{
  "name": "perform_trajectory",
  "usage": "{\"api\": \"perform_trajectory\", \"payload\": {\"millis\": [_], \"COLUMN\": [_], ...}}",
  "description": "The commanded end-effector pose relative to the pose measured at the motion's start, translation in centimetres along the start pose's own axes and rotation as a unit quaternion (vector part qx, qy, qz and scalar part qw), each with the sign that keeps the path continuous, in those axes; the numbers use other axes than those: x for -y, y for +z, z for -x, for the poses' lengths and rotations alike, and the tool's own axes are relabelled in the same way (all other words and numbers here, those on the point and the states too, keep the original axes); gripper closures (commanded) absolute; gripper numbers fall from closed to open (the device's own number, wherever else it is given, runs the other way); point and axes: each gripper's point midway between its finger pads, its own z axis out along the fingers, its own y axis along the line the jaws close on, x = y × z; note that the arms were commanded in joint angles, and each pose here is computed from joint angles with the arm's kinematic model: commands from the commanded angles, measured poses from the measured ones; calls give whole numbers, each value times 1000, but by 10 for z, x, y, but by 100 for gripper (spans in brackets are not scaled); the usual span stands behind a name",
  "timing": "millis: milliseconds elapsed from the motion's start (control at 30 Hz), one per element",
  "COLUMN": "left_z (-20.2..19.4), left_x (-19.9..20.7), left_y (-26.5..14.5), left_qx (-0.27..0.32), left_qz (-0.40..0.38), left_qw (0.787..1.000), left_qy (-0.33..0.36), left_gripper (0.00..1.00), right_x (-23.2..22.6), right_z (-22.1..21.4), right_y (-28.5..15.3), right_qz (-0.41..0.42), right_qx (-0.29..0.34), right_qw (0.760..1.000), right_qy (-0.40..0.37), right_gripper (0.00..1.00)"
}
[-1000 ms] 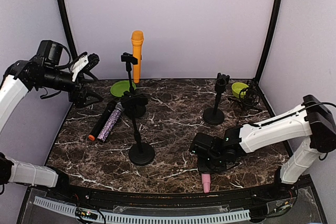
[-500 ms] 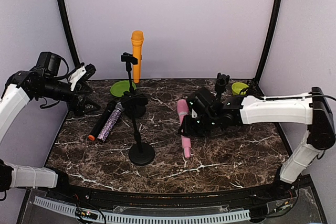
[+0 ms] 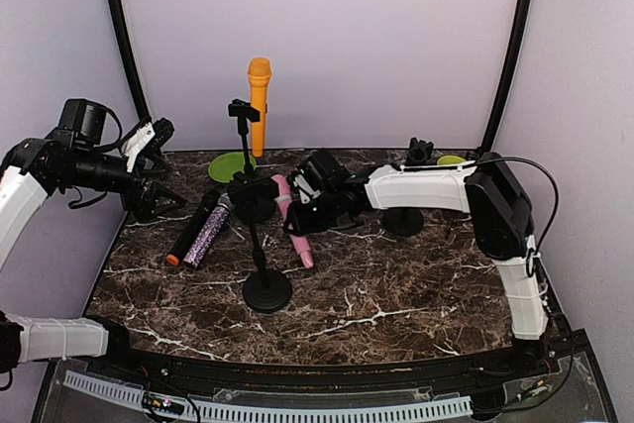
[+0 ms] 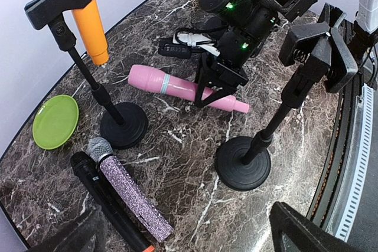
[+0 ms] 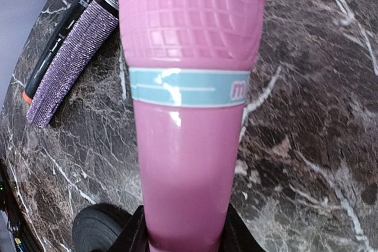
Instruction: Remove the microphone from the stand
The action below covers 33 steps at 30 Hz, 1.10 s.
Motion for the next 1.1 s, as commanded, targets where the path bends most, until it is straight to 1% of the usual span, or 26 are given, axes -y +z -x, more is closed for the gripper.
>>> {"api": "perform_trajectory", "payload": {"millis": [0,167,367,467,567,767,967,1067], "left_z": [-4,-5,-3,-3,-3,-1,-1,0], "left_x": [4,5,5,5,5,4,3,3], "left_y": [3,3,3,3,4,4,4,5], "left_qx": [3,3,5,6,6,9,9,10], "left_qz": [-12,-13,-16,-16,-17,-15,-16,-18], "left_qw": [1000,1000,1000,1000,1000,1000,1000,1000], "left_qy": [-11,-9,-9,-9,-10,-12,-11,-12], "left_gripper": [1,1,1,1,1,1,1,1], "right_x": [-32,-51,-39,-34,-36,-42,-39,-40], "right_z": [39,38,16,5,9,32,42,43], "right_y": [-2,20,40,45,46,61,76,81], "right_qz": [58,115,107,104,109,108,126,138], "right_qx": [41,23,-16,-25,-15,-9,3,10], "right_qw": [996,990,990,990,990,989,990,989], "right_qy": [-48,-74,-91,-90,-93,-101,-65,-54], "right_gripper": [100,100,100,100,100,100,100,96]}}
